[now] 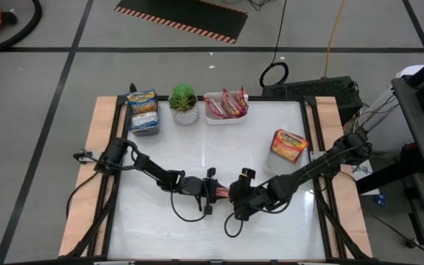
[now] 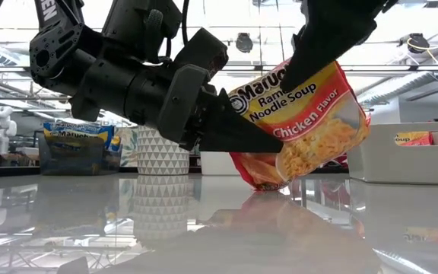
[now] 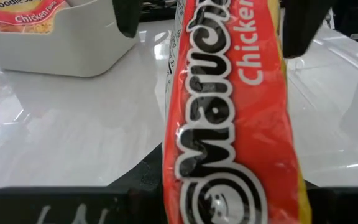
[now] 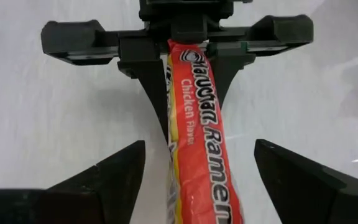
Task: Sort Maruchan noodles
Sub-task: Put the orange noodle pack into the gray bin
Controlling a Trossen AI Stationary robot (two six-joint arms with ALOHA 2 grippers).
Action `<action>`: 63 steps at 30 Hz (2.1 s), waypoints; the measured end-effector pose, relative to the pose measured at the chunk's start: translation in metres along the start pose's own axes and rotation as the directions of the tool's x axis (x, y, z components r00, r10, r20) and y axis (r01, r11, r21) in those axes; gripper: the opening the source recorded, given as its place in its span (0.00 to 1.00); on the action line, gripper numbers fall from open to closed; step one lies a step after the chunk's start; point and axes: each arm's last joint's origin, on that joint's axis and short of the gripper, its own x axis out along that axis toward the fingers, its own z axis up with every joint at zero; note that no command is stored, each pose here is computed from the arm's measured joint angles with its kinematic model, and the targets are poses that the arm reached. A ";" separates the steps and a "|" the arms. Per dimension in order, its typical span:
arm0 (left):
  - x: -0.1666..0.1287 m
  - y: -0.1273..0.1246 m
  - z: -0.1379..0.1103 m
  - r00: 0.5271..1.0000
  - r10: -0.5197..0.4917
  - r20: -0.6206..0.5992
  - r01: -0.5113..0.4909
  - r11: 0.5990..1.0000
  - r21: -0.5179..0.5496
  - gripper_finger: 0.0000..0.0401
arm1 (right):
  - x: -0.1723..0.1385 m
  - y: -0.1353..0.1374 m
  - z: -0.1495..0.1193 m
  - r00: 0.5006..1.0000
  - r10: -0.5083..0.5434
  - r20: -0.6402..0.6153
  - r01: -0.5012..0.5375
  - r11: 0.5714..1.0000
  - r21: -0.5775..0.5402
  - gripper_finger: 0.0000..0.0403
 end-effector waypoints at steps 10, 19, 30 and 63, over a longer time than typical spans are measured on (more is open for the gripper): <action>0.000 0.000 0.000 1.000 0.001 -0.002 -0.001 1.000 -0.008 0.28 | 0.000 -0.001 -0.001 1.000 -0.003 -0.009 0.003 1.000 -0.009 0.39; -0.003 -0.001 0.009 0.999 -0.041 0.015 0.042 0.992 -0.118 0.58 | -0.014 -0.008 0.001 1.000 0.007 -0.010 -0.008 1.000 -0.015 0.17; -0.060 0.012 0.075 0.989 0.069 -0.128 -0.080 0.994 -0.080 0.91 | -0.090 -0.049 -0.003 0.995 -0.087 0.052 0.087 0.996 0.006 0.18; -0.122 0.014 0.099 0.984 0.171 -0.041 -0.174 0.980 -0.100 0.91 | -0.138 -0.164 -0.142 0.945 -0.293 0.142 0.253 0.935 0.249 0.17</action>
